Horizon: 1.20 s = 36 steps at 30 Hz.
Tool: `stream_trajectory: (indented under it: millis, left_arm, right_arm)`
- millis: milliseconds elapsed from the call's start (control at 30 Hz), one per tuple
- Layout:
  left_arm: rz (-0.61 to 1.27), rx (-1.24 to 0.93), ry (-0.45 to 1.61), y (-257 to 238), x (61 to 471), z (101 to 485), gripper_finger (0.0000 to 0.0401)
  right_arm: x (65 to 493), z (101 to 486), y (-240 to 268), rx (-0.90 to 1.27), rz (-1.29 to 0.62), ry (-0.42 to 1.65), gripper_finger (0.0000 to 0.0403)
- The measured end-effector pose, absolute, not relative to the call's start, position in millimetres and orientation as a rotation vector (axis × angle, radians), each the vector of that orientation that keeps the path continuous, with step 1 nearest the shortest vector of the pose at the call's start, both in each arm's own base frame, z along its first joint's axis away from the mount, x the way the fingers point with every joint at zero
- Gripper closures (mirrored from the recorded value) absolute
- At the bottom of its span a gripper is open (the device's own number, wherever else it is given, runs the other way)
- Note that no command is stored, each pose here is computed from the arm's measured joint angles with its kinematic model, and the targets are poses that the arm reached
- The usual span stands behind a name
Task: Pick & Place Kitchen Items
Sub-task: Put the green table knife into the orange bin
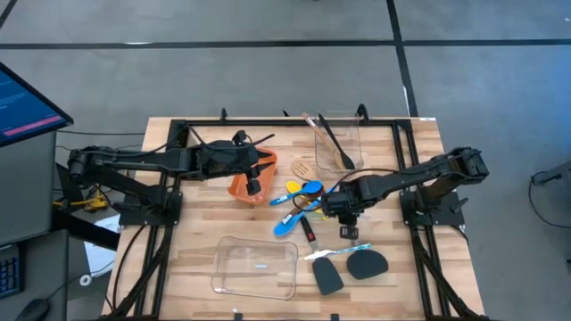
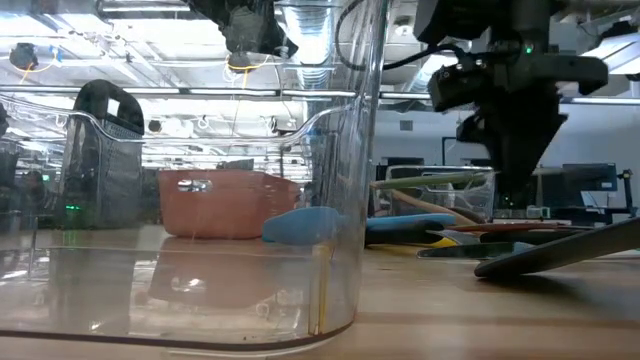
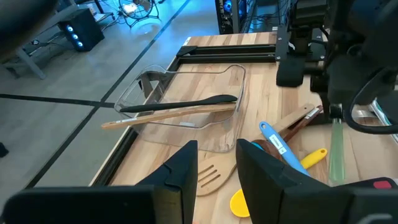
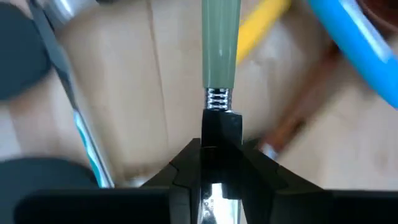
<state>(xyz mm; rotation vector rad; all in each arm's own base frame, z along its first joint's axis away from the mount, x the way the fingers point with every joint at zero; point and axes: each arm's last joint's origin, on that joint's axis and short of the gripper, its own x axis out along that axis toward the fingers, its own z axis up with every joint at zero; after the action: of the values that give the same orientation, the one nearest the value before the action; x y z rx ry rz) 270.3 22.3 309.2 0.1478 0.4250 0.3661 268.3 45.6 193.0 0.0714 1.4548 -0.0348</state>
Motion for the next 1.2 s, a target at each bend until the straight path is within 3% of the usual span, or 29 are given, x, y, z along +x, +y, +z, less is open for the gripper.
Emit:
stream_trajectory:
  millis: [600, 800, 1200]
  left_arm:
    - [0.366, 0.148, 0.426, 22, 270, 309, 0.0306]
    - [0.366, 0.152, 0.427, 22, 270, 309, 0.0306]
    - [0.366, 0.151, 0.426, 22, 270, 309, 0.0306]
  right_arm:
    - [261, 263, 37, -0.181, -0.277, 1.531, 0.0334]
    - [240, 292, 31, -0.165, -0.330, 1.395, 0.0334]
    - [215, 338, 22, -0.260, -0.684, 0.933, 0.0334]
